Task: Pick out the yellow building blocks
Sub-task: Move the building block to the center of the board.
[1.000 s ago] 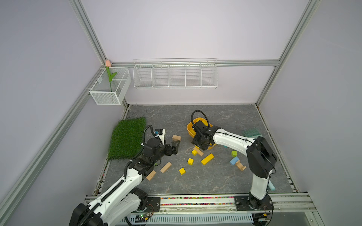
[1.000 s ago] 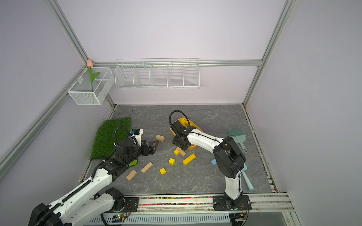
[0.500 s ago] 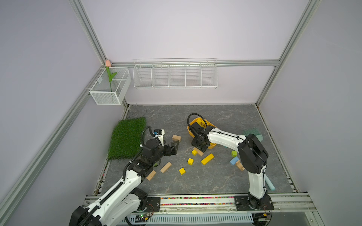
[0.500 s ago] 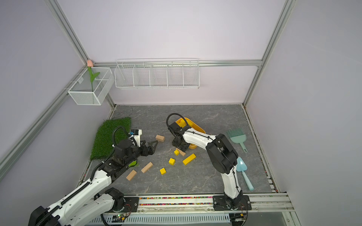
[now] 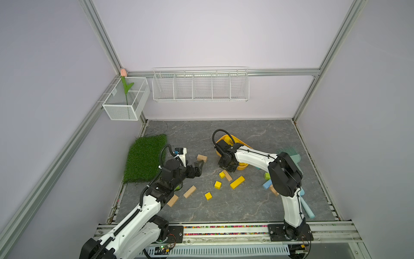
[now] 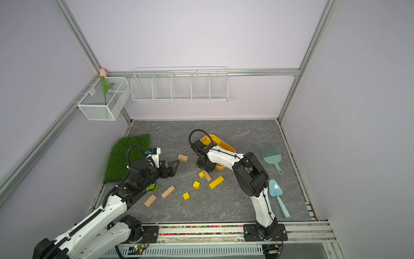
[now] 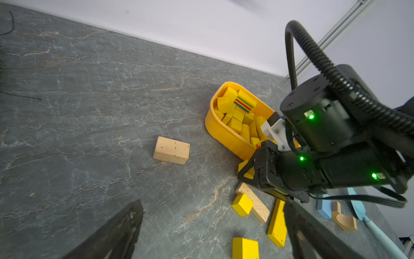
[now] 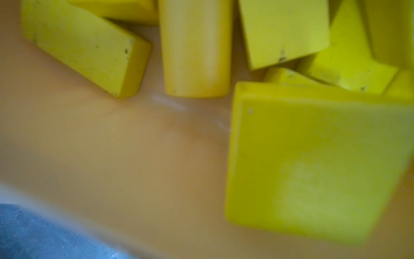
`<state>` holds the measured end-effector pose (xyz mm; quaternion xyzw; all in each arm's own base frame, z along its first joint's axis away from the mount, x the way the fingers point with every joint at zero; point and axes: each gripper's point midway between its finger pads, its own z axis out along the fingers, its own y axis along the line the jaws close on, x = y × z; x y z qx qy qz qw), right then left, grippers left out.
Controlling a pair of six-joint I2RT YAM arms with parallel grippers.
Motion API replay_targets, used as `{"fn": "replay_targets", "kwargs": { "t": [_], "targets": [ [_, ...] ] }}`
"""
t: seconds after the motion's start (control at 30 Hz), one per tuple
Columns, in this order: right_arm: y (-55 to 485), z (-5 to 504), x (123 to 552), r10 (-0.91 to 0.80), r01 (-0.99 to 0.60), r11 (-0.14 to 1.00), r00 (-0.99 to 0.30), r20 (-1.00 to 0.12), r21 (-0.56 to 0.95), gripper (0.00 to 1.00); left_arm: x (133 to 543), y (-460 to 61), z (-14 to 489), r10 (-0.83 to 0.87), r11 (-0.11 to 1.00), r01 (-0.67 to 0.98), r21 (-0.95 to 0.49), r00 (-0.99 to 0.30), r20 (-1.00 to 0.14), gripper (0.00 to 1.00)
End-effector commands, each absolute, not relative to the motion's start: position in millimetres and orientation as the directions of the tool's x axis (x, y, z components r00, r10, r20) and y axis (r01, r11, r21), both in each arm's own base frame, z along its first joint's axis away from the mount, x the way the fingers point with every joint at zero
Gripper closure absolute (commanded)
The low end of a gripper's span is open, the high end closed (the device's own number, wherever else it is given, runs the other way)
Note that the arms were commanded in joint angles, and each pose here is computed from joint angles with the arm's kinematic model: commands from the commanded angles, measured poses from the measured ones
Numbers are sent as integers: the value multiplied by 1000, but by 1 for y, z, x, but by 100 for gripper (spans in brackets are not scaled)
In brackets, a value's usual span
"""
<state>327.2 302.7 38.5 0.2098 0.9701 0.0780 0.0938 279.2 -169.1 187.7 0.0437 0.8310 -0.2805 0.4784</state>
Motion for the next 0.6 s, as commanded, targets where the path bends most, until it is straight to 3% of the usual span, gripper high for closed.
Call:
{"fn": "replay_targets", "kwargs": {
  "t": [0.0, 0.37, 0.57],
  "targets": [
    [310, 52, 323, 333, 305, 937, -926, -177, 169, 77, 282, -167, 187, -228, 831, 327, -450, -538, -811, 0],
    [326, 85, 292, 148, 113, 981, -961, -232, 159, 77, 293, -163, 173, -257, 812, 296, -503, -593, -763, 0],
    [321, 87, 273, 118, 86, 985, -967, -226, 149, 74, 292, -154, 177, -262, 829, 264, -492, -595, -760, 1]
  ]
}}
